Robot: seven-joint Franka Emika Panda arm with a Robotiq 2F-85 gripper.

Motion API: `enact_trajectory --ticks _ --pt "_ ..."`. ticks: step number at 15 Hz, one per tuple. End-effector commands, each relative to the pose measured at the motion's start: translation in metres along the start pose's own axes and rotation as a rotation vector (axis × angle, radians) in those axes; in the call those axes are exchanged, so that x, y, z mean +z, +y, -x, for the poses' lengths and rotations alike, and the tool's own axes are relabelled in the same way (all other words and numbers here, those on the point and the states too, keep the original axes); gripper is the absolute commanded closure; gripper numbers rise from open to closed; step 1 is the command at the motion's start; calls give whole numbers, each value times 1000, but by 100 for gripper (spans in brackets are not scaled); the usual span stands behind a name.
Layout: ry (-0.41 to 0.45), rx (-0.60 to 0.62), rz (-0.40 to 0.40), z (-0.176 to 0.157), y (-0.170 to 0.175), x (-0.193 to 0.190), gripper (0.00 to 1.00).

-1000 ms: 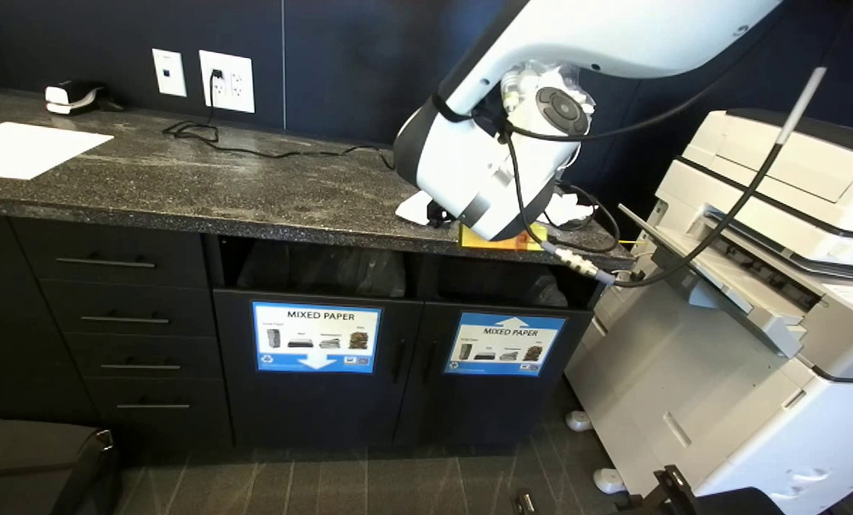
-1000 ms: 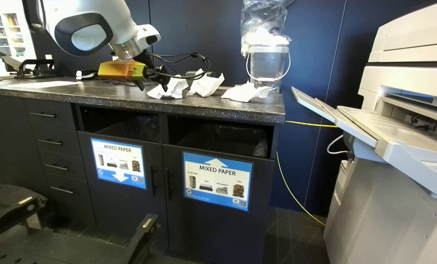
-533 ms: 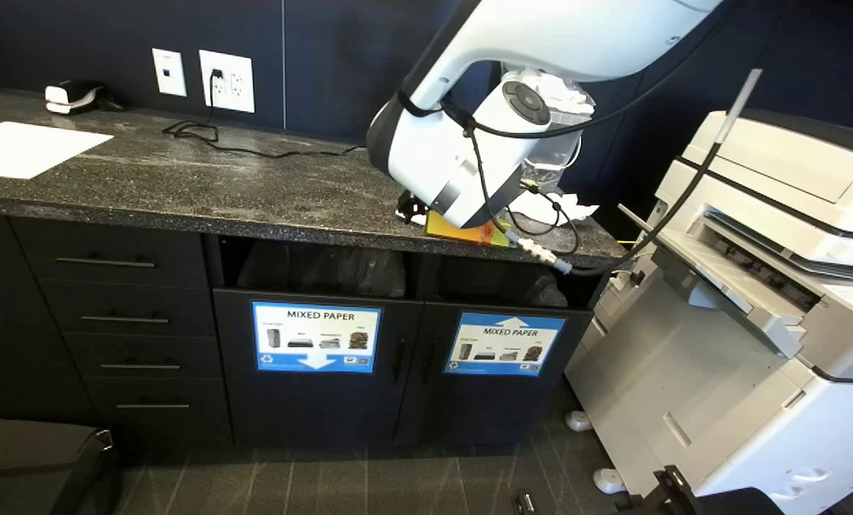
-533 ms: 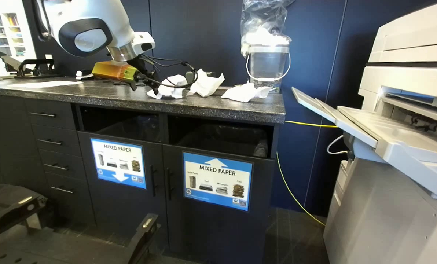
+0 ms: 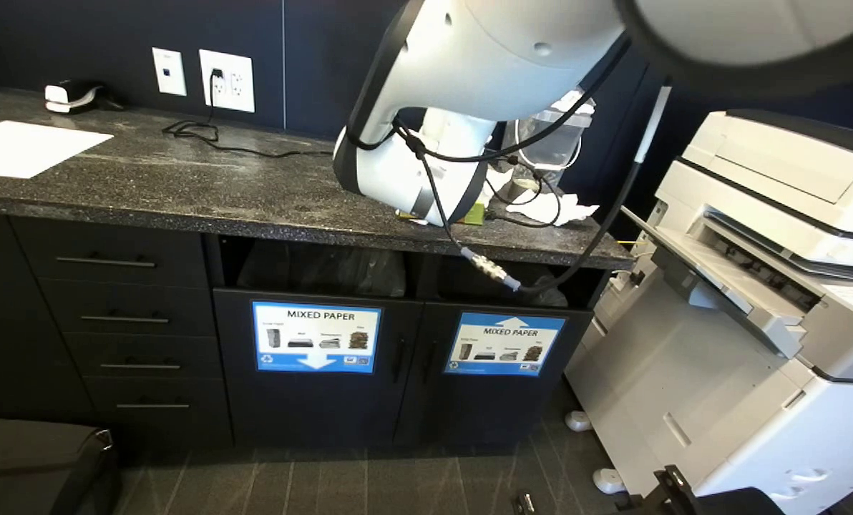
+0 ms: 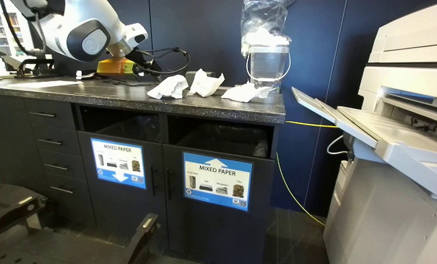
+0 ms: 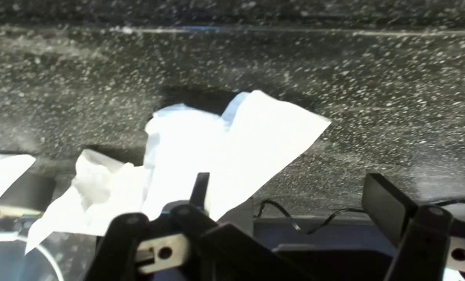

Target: Pick up two pieces of paper from the countertop and put them in the right bin.

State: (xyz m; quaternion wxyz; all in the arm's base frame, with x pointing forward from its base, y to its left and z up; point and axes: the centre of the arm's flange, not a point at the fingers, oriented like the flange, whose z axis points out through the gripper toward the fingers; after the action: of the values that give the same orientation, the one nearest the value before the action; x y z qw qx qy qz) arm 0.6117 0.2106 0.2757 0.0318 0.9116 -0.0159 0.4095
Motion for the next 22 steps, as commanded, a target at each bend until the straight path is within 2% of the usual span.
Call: enact_trajectory --ticks 1,4,8,12,17,22 --pt "39 -58 166 -51 -30 0 0" --pt "9 -68 212 -62 -29 5 0" --pt "-121 -53 245 -76 -54 18 0" --pt "-184 -64 338 -83 -61 43 0" --pt "-245 -59 436 -93 -45 75 0" --pt "-393 -72 495 -97 -26 97 0"
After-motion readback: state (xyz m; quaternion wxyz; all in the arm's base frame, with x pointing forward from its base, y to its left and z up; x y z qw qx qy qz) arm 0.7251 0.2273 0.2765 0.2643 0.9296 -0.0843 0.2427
